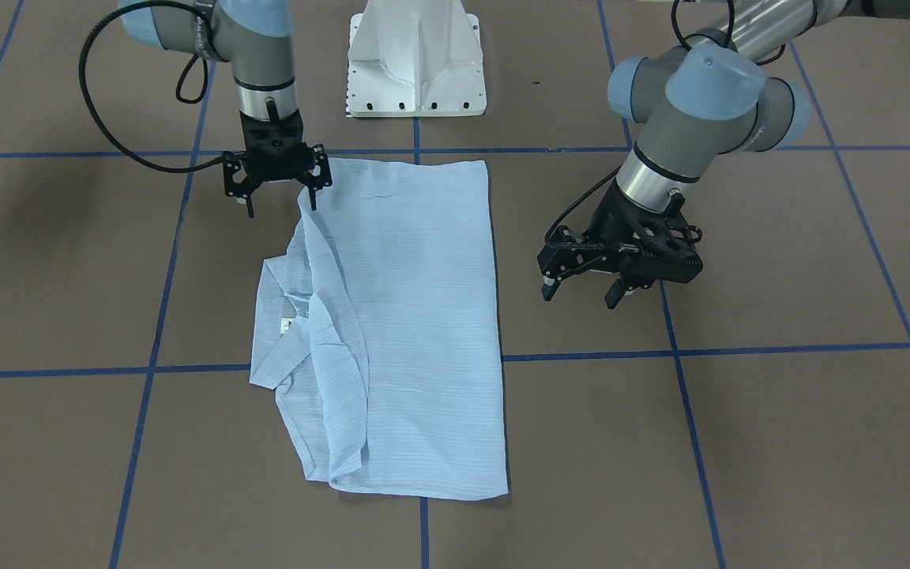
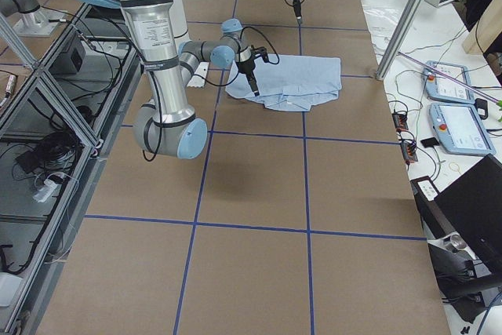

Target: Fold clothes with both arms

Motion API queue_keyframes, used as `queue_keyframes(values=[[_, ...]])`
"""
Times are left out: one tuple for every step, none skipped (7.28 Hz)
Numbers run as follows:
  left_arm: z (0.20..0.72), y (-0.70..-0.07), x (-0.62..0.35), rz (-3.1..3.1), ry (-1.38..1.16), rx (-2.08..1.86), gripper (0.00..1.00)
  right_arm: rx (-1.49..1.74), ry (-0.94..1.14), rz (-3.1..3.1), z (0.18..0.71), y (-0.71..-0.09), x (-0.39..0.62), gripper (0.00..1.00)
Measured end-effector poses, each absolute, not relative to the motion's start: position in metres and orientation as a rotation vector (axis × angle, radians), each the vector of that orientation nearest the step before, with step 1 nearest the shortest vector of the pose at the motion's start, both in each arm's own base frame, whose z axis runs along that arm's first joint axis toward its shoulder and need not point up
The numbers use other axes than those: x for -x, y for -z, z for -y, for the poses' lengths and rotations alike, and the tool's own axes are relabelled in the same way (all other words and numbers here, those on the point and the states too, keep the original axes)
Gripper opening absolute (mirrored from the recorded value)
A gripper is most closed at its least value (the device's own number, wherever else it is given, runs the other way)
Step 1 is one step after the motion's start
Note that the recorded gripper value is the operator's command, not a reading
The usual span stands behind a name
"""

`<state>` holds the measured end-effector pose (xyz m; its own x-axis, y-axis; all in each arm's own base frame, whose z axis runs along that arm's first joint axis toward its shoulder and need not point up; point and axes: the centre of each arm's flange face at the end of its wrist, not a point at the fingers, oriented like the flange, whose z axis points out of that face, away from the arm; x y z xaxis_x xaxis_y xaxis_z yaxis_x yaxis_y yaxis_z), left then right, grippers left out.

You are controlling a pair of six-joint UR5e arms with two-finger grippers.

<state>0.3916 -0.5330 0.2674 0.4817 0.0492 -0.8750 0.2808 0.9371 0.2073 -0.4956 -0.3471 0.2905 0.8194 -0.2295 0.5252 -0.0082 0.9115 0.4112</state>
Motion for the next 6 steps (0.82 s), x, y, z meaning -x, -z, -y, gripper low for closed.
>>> queue_keyframes(values=[[0.534, -0.269, -0.392, -1.061, 0.144, -0.344, 1.0, -0.435, 0.13, 0.586, 0.371, -0.281, 0.507, 1.0], [0.536, -0.272, -0.394, -1.059, 0.143, -0.343, 1.0, -0.449, 0.134, 0.571, 0.39, -0.277, 0.513, 1.0], [0.537, -0.275, -0.396, -1.062, 0.143, -0.346, 1.0, -0.451, 0.143, 0.553, 0.403, -0.275, 0.525, 1.0], [0.538, -0.277, -0.396, -1.066, 0.142, -0.349, 1.0, -0.448, 0.154, 0.539, 0.412, -0.273, 0.539, 1.0], [0.539, -0.278, -0.397, -1.067, 0.141, -0.351, 1.0, -0.443, 0.166, 0.531, 0.416, -0.272, 0.547, 1.0], [0.539, -0.278, -0.397, -1.068, 0.14, -0.351, 1.0, -0.434, 0.173, 0.526, 0.417, -0.275, 0.55, 1.0]])
